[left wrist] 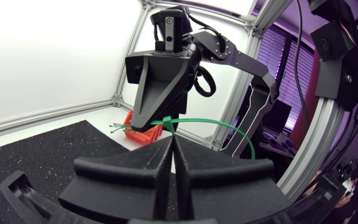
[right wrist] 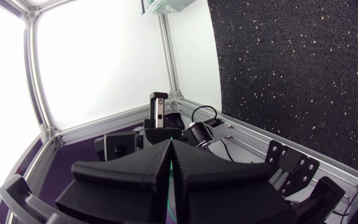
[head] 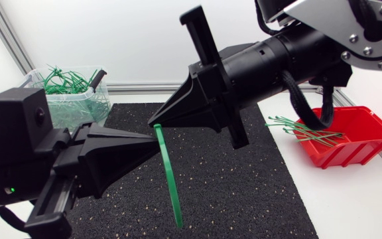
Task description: Take a green cable tie from the red box, thread the tail through the head to close it, then place it in the transparent bin on the left.
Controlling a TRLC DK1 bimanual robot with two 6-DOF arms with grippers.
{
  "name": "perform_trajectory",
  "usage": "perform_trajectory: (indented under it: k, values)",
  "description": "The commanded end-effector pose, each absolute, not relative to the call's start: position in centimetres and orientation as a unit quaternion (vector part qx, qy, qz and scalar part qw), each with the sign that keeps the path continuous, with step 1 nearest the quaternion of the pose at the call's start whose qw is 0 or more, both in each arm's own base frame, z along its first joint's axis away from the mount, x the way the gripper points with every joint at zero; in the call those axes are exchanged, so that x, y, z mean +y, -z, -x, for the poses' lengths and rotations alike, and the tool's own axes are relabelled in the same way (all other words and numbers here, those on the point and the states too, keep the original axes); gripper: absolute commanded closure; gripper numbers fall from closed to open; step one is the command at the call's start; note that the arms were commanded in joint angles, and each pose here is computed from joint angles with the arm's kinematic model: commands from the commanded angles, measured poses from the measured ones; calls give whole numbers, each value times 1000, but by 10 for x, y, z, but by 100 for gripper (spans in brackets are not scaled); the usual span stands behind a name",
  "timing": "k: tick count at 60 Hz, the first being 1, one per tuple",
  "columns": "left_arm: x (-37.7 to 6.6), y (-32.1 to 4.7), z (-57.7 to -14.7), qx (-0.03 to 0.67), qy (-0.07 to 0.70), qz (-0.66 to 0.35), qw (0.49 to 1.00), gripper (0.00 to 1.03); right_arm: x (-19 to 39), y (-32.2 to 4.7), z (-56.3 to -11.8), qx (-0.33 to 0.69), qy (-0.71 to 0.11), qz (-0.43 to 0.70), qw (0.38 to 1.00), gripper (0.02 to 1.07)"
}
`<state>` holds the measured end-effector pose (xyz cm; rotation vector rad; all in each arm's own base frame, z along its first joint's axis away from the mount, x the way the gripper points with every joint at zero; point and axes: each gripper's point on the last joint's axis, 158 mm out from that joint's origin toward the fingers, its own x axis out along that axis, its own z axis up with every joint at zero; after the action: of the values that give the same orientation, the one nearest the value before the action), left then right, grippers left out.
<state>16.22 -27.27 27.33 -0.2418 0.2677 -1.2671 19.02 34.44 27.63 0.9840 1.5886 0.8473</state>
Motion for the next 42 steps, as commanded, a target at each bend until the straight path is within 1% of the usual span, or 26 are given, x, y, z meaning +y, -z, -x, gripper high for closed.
perform_trajectory:
  k: [1, 12, 21, 30, 37, 38, 39, 42]
  values:
    - [-275, -284, -145, 107, 611, 104, 777, 100, 348, -270, -200, 655, -349, -405, 534, 101]
    - [-277, -296, -129, 100, 620, 102, 771, 100, 348, -244, -211, 667, -319, -404, 538, 101]
    - [-277, -299, -128, 100, 621, 103, 771, 100, 348, -229, -213, 676, -305, -400, 538, 101]
    - [-277, -295, -133, 105, 615, 102, 775, 100, 345, -243, -206, 666, -319, -400, 542, 101]
    - [-272, -286, -154, 122, 589, 103, 792, 100, 341, -259, -197, 653, -343, -389, 552, 101]
    - [-271, -285, -156, 127, 588, 103, 792, 100, 340, -262, -196, 650, -348, -387, 554, 99]
    - [-270, -285, -158, 130, 585, 103, 794, 100, 339, -263, -194, 651, -349, -384, 554, 95]
    - [-265, -284, -169, 134, 573, 106, 801, 100, 336, -264, -189, 652, -356, -369, 558, 79]
